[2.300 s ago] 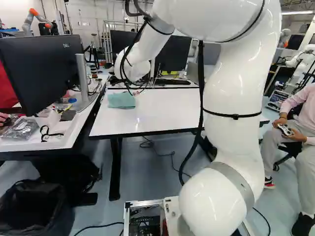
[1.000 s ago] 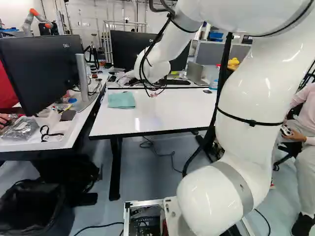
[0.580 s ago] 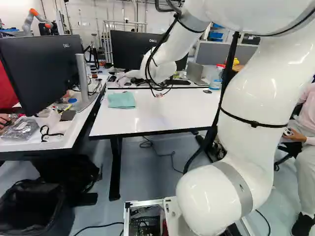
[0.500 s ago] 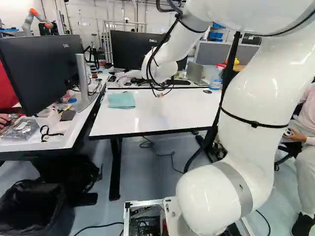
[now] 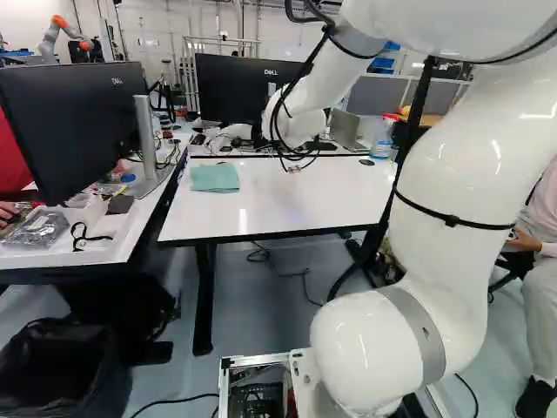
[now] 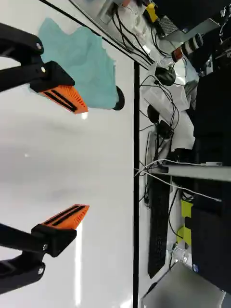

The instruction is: Clean the table with the green towel

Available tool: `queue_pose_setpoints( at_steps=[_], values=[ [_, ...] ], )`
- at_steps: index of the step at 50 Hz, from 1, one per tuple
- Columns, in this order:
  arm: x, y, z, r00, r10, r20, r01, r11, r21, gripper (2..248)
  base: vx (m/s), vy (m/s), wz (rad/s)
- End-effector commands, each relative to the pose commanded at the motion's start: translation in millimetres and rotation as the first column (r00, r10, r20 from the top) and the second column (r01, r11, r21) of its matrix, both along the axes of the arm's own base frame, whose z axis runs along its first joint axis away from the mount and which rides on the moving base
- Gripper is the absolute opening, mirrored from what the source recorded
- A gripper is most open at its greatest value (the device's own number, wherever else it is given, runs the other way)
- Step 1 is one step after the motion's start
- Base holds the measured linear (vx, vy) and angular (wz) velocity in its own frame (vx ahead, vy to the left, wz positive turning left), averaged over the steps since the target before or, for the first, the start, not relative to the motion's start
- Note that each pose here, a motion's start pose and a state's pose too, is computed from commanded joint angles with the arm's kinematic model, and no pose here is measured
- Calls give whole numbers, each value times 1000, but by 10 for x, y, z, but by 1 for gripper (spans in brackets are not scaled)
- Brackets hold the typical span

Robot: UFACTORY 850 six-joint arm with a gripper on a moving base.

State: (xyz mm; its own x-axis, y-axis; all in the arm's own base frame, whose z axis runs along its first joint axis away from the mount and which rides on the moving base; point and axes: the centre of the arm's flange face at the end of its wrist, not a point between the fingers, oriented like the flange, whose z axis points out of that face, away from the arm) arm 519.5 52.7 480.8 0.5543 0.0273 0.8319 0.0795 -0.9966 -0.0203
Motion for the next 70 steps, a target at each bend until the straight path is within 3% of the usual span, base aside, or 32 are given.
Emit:
queue_pose_setpoints(
  at_steps=[12,37,70],
  values=[
    [-4,-173,0,999,-33,0,33,999,0,247,0,0,0],
    [-96,-195,-42,999,-35,10,35,999,0,247,0,0,0],
    [-546,-289,-247,997,-46,61,46,999,-1,247,0,0,0]
  ],
)
